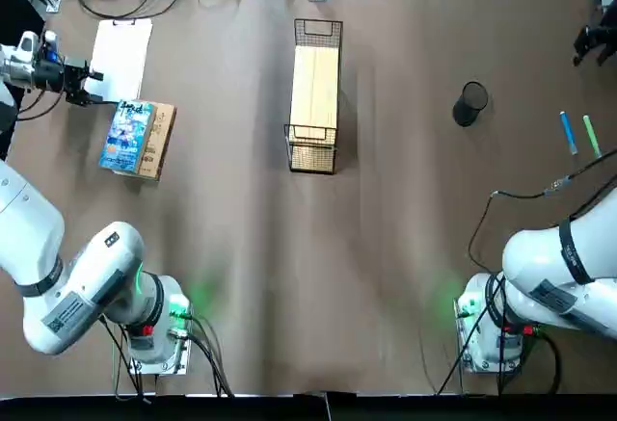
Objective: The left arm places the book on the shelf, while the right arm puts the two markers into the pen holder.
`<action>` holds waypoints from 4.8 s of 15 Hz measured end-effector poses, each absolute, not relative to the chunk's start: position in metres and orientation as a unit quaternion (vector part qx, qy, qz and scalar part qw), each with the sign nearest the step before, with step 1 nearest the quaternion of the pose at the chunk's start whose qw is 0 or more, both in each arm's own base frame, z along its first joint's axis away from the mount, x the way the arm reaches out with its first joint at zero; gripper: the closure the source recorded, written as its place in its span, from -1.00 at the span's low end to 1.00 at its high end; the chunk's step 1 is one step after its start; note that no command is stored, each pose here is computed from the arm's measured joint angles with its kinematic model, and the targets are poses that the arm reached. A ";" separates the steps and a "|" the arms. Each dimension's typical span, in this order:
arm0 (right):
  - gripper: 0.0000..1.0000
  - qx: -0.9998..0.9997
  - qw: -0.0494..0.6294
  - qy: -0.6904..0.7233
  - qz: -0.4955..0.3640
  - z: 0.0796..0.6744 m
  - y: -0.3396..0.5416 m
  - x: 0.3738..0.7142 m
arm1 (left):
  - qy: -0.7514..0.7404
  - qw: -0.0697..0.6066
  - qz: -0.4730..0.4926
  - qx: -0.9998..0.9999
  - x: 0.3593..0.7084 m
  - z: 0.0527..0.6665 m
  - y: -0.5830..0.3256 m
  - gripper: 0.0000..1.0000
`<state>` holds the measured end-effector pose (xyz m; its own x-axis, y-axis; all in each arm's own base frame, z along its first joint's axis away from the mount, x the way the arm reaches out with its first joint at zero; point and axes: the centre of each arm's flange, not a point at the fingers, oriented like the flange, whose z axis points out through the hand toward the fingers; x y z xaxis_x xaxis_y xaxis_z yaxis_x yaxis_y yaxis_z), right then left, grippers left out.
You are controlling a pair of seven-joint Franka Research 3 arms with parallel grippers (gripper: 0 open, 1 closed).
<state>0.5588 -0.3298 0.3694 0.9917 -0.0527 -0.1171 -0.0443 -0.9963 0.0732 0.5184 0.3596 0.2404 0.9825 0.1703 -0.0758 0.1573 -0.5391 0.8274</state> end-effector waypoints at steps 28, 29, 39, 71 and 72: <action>0.66 0.996 0.011 0.050 -0.070 0.179 -0.402 0.511 | 0.055 0.514 0.025 0.856 0.477 0.133 0.381 -1.00; 0.66 0.995 0.010 0.064 -0.070 0.179 -0.401 0.512 | 0.055 0.515 0.024 0.855 0.477 0.131 0.380 -1.00; 0.66 0.952 -0.071 0.278 -0.108 0.301 -0.251 0.591 | 0.035 0.522 0.028 0.852 0.477 0.117 0.372 -0.25; 0.66 0.648 -0.555 0.413 0.318 0.220 -0.242 0.564 | -0.060 0.698 -0.074 0.710 0.630 0.309 -0.030 0.60; 0.66 0.643 -0.559 0.414 0.321 0.216 -0.238 0.565 | -0.051 0.691 -0.070 0.717 0.627 0.304 -0.048 0.60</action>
